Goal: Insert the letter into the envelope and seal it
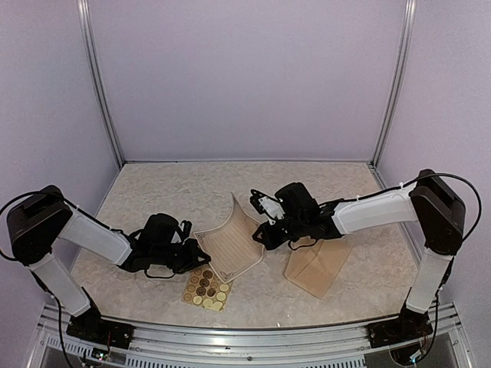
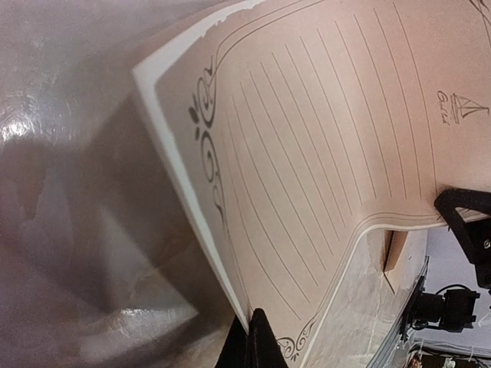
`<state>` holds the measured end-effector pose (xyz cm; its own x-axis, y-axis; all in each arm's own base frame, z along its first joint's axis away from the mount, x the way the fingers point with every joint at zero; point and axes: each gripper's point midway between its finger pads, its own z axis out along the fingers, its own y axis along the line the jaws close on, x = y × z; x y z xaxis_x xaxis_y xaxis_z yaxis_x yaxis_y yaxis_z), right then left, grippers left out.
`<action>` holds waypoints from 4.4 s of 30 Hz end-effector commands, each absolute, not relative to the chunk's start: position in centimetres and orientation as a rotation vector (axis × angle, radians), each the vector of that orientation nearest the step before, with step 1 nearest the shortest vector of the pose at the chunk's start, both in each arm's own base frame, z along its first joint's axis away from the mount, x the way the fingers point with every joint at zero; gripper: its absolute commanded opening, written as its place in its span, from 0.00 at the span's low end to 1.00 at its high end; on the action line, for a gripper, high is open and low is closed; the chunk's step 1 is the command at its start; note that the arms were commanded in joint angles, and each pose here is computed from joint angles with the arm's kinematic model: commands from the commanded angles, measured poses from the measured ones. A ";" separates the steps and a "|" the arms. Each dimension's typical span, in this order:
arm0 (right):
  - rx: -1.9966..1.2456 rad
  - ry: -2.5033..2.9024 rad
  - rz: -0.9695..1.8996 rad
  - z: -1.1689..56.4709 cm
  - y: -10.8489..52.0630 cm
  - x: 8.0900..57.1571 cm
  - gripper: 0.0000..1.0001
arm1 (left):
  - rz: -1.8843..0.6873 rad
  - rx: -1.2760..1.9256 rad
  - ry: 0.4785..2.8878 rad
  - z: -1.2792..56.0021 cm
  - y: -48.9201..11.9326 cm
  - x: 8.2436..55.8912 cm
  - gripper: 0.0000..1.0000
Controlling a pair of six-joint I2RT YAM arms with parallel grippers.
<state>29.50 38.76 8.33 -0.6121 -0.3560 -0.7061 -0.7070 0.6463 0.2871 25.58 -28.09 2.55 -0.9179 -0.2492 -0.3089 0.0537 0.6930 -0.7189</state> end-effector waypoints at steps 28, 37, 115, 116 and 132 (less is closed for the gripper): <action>-1.117 2.289 0.699 2.7 42.0 23.5 0.26 | -1.154 -0.155 2.477 3.3 -28.6 26.2 0.00; -1.055 2.321 0.669 2.3 41.8 24.1 0.46 | -1.179 -0.162 2.473 3.2 -28.6 26.0 0.00; -0.906 2.384 1.225 5.9 42.2 31.2 0.68 | -0.988 -0.177 2.554 -0.2 -27.3 27.3 0.19; -0.908 2.385 1.245 5.8 42.5 31.1 0.67 | -0.991 -0.173 2.551 -0.1 -27.3 27.3 0.19; -0.916 2.429 1.495 4.1 45.7 29.4 0.55 | -1.020 -0.115 2.524 0.9 -28.1 27.4 0.19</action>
<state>30.40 44.65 4.25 -0.7906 -0.4133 -0.4518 -0.5974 0.3589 0.7171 28.39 -29.01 2.24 -0.8962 -0.2578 -0.3612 0.0916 0.6890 -0.7190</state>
